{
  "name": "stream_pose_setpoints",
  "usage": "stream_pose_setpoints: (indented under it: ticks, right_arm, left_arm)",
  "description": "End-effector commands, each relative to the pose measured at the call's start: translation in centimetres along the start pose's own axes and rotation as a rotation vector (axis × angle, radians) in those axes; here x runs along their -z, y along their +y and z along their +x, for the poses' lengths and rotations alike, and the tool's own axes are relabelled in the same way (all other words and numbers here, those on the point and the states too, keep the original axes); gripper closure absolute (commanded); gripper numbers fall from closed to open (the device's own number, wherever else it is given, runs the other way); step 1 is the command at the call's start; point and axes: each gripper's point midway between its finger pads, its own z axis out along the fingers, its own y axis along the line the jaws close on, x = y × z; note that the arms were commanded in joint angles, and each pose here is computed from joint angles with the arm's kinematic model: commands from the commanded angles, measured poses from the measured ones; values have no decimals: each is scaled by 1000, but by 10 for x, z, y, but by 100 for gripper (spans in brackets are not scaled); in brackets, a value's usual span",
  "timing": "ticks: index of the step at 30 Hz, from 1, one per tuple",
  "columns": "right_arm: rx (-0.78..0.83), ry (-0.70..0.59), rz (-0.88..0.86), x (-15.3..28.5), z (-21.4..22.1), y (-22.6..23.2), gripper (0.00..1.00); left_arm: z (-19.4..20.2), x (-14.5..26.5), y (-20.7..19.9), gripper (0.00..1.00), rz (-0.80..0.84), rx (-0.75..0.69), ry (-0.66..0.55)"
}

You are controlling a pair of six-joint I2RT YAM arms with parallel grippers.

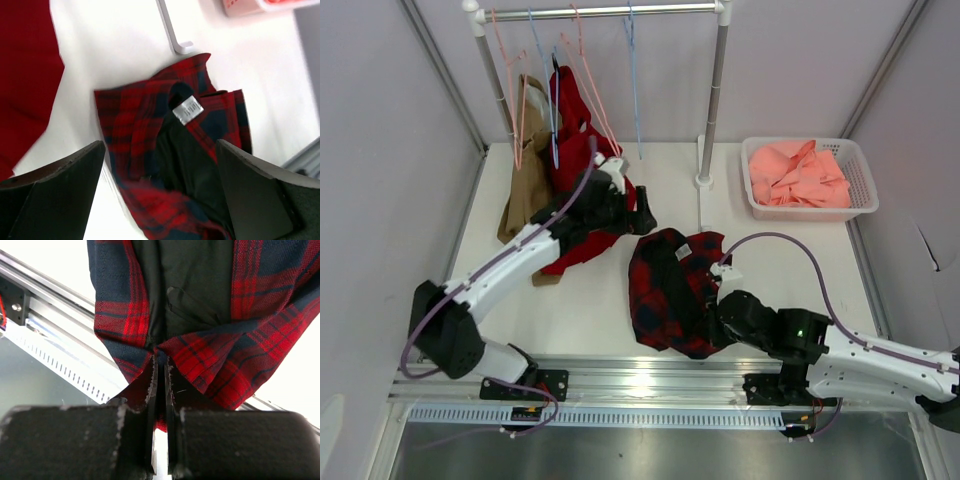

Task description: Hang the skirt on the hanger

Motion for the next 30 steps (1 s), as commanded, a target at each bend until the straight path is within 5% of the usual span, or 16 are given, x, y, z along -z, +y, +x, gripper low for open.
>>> stream_pose_setpoints:
  ticks: [1,5,15,19,23,27,30]
  right_arm:
    - [-4,-55,-25,7,-11,4,100]
    - [9,-67,-27,13,-14,2,100]
    - [17,-82,-41,21,-15,-2,100]
    - [15,-92,-31,23,-17,-4,100]
    - [-3,-119,23,28,-29,-11,100]
    - [-29,-155,91,41,-57,-20,100]
    - [-67,-226,151,57,-99,-31,100]
  left_arm:
    - [19,-14,9,3,-97,-236,168]
    - [32,-29,5,3,-139,-398,251]
    - [53,-67,17,4,-262,-513,369]
    - [47,-73,22,13,-309,-512,344]
    - [40,-75,26,41,-332,-534,339]
    - [25,-65,34,97,-362,-497,324]
    - [12,-49,31,100,-347,-437,275]
